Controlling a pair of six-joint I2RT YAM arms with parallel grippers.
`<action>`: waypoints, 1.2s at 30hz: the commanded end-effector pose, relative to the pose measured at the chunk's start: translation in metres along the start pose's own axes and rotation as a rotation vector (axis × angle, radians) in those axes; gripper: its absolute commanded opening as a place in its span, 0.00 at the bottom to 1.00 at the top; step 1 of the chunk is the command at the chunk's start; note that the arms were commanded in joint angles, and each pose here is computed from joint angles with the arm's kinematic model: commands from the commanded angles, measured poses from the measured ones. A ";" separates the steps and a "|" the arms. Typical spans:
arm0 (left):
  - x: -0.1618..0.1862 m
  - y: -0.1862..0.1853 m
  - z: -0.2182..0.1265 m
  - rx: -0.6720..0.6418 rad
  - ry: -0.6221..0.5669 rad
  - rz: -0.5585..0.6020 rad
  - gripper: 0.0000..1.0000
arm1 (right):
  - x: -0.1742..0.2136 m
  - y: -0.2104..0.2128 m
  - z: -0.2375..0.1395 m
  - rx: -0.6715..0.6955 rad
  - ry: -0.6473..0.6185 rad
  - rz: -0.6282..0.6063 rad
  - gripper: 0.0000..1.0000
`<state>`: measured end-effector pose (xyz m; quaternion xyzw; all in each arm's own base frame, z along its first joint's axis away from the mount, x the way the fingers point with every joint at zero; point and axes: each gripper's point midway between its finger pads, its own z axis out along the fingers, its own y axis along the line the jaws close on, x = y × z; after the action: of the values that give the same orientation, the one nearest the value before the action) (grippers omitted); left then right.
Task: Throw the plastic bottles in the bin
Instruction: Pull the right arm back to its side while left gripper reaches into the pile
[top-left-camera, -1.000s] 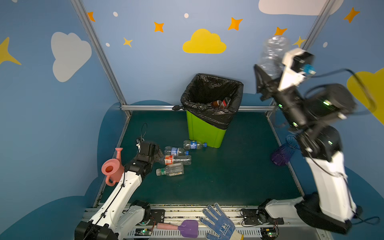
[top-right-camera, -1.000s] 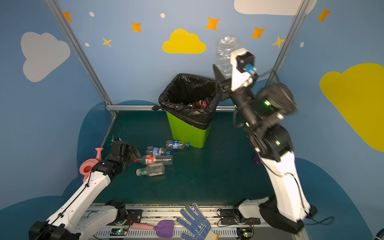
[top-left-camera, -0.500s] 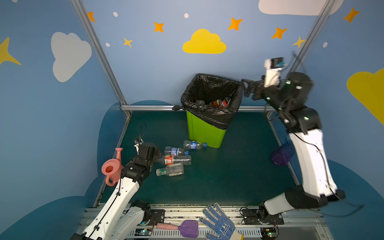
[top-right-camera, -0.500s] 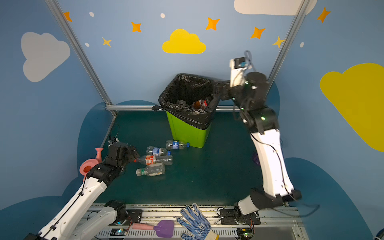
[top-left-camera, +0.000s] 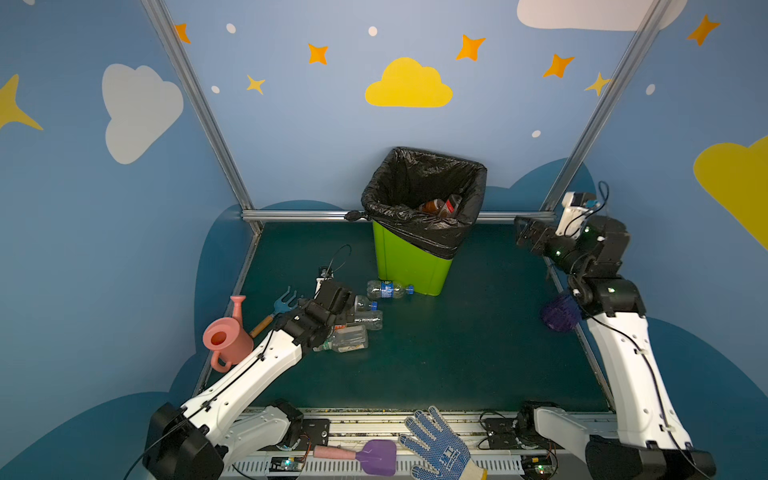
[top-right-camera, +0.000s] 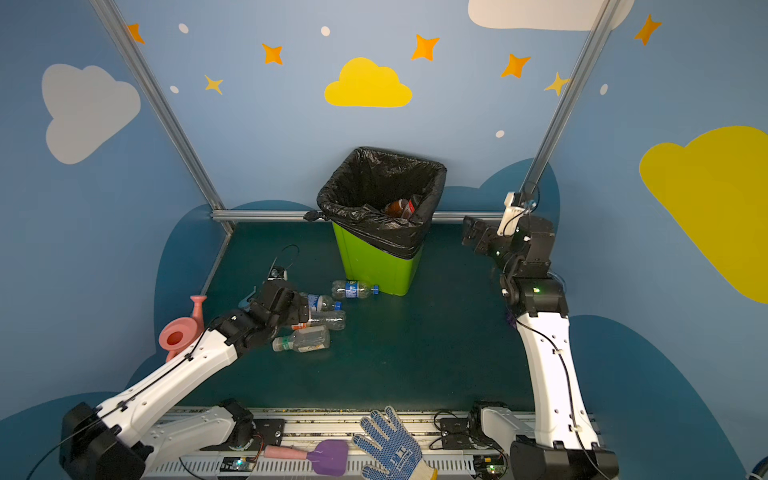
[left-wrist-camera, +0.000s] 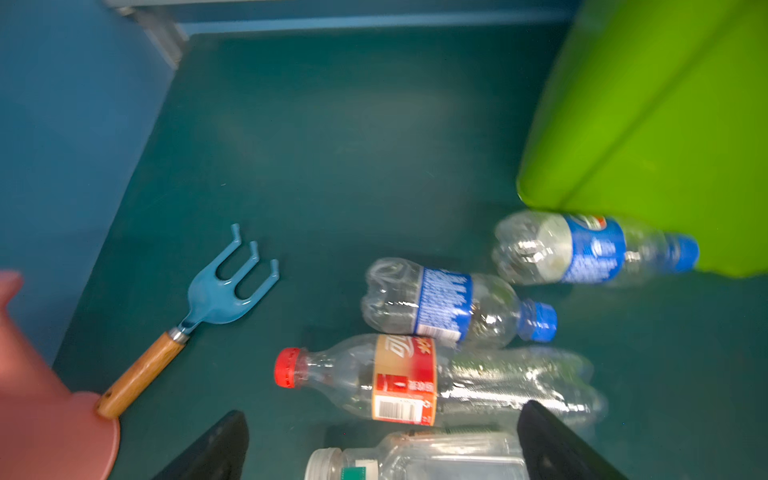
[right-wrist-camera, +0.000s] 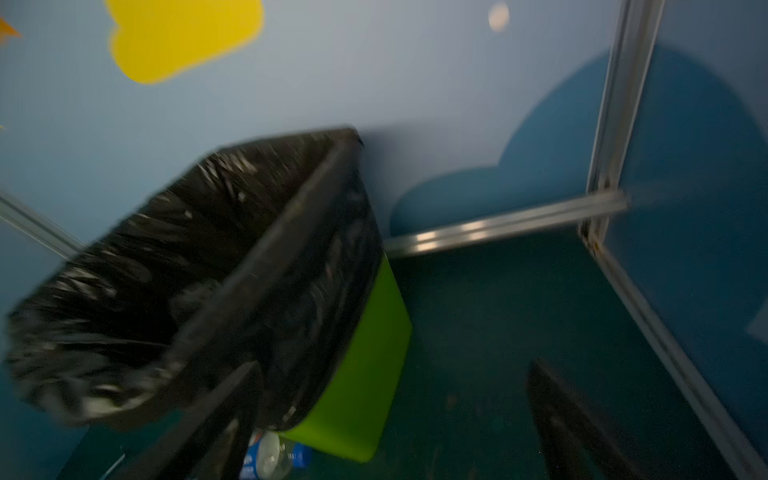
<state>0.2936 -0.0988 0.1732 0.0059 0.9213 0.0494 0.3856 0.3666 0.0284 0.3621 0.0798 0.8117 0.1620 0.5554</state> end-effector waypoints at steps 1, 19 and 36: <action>0.018 -0.011 -0.002 0.005 0.093 0.254 1.00 | 0.001 0.001 -0.024 -0.056 -0.039 0.088 0.98; 0.092 -0.062 0.000 0.351 0.340 0.650 1.00 | 0.060 -0.050 -0.019 0.021 0.047 0.227 0.98; 0.096 -0.059 0.043 0.215 0.385 0.631 1.00 | 0.061 -0.048 -0.019 -0.013 0.039 0.245 0.98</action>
<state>0.2544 -0.1524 0.0738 0.3303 0.9265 0.0558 0.1712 0.3293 -0.0027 0.2885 0.1791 0.8153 0.2269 0.5017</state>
